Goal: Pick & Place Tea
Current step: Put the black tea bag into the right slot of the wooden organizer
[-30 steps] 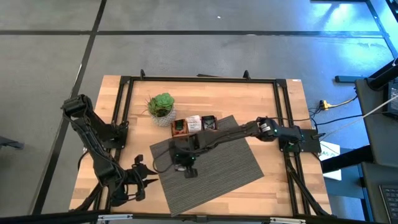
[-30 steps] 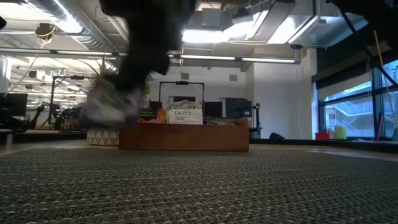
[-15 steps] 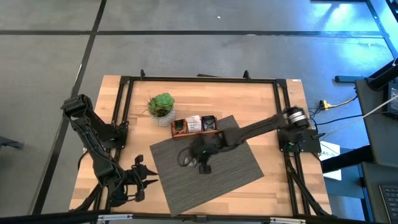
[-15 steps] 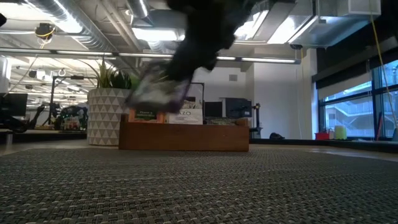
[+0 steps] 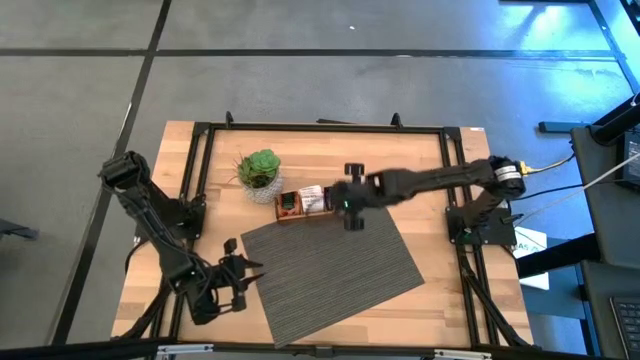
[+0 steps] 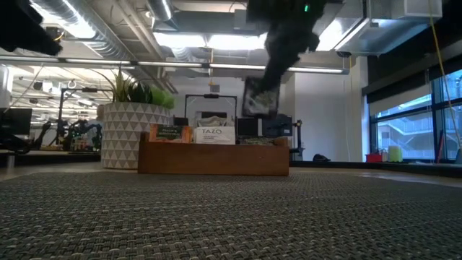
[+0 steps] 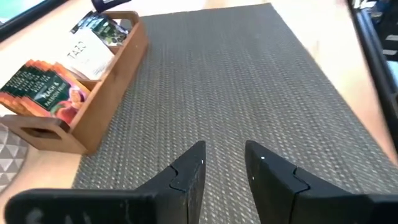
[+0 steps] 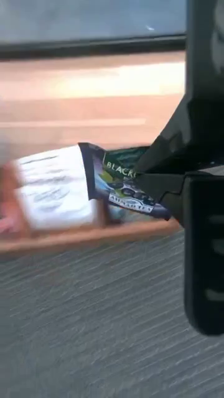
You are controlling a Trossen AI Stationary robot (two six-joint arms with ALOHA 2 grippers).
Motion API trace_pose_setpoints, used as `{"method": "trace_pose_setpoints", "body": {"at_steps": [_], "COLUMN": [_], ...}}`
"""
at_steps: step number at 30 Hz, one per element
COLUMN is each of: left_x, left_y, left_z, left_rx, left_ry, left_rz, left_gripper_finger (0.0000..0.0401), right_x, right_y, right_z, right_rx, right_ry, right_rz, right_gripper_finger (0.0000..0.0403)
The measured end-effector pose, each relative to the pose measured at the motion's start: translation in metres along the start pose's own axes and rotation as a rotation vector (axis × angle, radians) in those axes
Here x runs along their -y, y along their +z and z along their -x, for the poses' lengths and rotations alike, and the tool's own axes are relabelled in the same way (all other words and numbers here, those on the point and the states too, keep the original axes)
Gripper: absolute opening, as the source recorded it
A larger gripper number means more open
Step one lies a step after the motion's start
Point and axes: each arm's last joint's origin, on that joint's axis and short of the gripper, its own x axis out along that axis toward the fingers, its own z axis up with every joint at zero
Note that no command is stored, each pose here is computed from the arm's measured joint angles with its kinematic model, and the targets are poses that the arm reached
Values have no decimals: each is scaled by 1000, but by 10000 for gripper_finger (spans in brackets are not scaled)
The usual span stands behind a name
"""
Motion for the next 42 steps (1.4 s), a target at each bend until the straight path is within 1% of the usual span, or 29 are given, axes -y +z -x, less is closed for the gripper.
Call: {"method": "trace_pose_setpoints", "body": {"at_steps": [4, 7, 9, 11, 15, 25, 30, 36, 39, 42], "left_x": [-4, -7, -8, -9, -10, -10, -10, -10, -10, -10], "left_y": [4, 6, 7, 8, 9, 9, 9, 9, 9, 9], "left_z": [-9, -15, -18, -20, -22, -22, -22, -22, -22, -22], "left_rx": [-31, -73, -103, -126, -138, -136, -137, -137, -138, -138], "left_ry": [17, 16, 10, 3, 4, 4, 3, 3, 3, 4], "left_rz": [0, -3, 5, 11, 17, 21, 21, 21, 20, 20], "left_gripper_finger": [109, 109, 109, 109, 109, 109, 109, 109, 109, 109], "right_x": [24, 34, 38, 38, 35, 23, 19, 18, 18, 19], "right_y": [-4, -7, -8, -7, -7, -11, -11, -11, -11, -12], "right_z": [-15, -21, -24, -29, -36, -69, -84, -88, -88, -88], "right_rx": [-27, -42, -38, -30, -34, -108, -119, -124, -129, -139], "right_ry": [78, 88, 131, 161, 181, 213, 211, 198, 186, 172], "right_rz": [-22, -20, 5, 34, 100, 213, 220, 217, 219, 220], "right_gripper_finger": [4, 4, 4, 4, 4, 4, 4, 9, 21, 47]}}
